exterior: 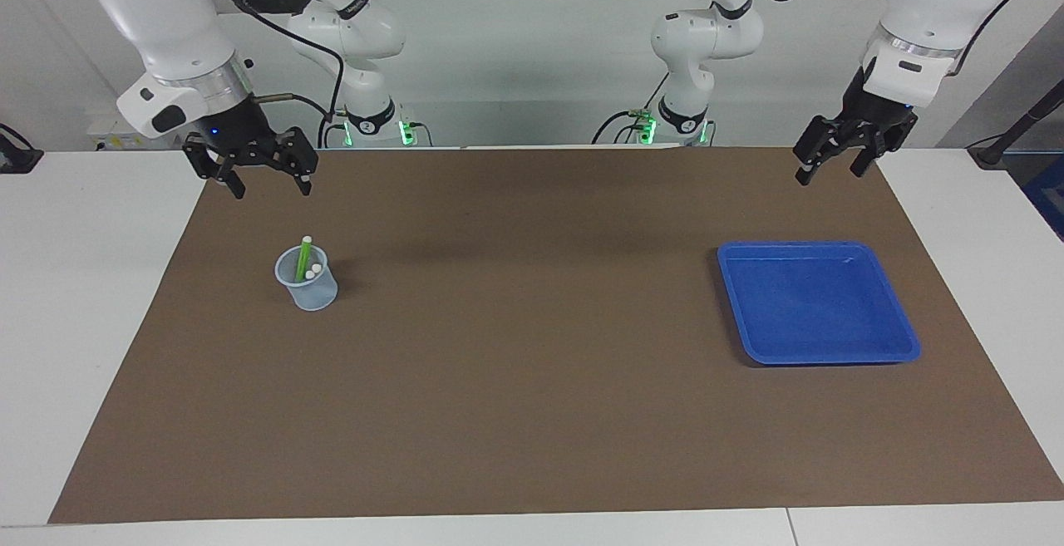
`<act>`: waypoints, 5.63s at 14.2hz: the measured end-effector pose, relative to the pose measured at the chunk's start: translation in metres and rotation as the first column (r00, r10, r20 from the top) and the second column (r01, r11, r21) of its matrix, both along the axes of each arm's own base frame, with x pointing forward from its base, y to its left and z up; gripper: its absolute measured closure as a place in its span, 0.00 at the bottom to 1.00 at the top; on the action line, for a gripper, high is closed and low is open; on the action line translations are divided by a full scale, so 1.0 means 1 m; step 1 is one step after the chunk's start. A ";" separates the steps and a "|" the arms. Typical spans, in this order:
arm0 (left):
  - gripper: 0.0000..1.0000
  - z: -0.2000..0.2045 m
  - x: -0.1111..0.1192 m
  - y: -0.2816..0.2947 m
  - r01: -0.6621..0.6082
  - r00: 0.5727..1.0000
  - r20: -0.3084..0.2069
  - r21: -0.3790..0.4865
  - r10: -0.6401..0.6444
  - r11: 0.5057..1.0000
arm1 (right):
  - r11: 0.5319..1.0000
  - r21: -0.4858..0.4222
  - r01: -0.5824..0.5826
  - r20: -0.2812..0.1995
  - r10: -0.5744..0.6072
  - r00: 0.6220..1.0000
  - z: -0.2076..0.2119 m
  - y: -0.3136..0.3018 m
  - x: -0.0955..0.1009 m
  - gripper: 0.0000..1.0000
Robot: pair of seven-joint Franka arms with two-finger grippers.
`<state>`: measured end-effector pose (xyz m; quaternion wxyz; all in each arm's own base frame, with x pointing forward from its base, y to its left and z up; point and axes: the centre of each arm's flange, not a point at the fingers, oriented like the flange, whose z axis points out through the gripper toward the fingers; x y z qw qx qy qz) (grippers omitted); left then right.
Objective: Right arm passes pens to left for tray arrangement
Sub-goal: 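Lower the right gripper into the white cup while the left gripper moves over the tray, then grasp the purple pen in the cup with the right gripper, then carry the purple pen toward the left gripper with the right gripper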
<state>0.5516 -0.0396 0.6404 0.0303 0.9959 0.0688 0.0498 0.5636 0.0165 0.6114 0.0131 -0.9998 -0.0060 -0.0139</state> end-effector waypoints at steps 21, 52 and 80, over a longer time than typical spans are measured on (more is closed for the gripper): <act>0.00 -0.049 -0.014 -0.024 -0.048 0.998 -0.063 -0.265 0.032 0.963 | 0.999 0.001 -0.034 -0.084 0.034 0.996 -0.198 0.001 0.016 0.20; 0.00 -0.114 -0.025 -0.096 -0.153 0.988 -0.087 -0.437 0.128 0.886 | 1.000 -0.009 -0.016 -0.146 0.015 0.989 -0.207 -0.026 -0.004 0.79; 0.00 -0.110 -0.035 -0.141 -0.550 0.834 -0.412 -0.578 0.367 0.603 | 0.704 0.549 0.451 -0.074 -0.496 0.865 -0.027 0.246 0.002 0.82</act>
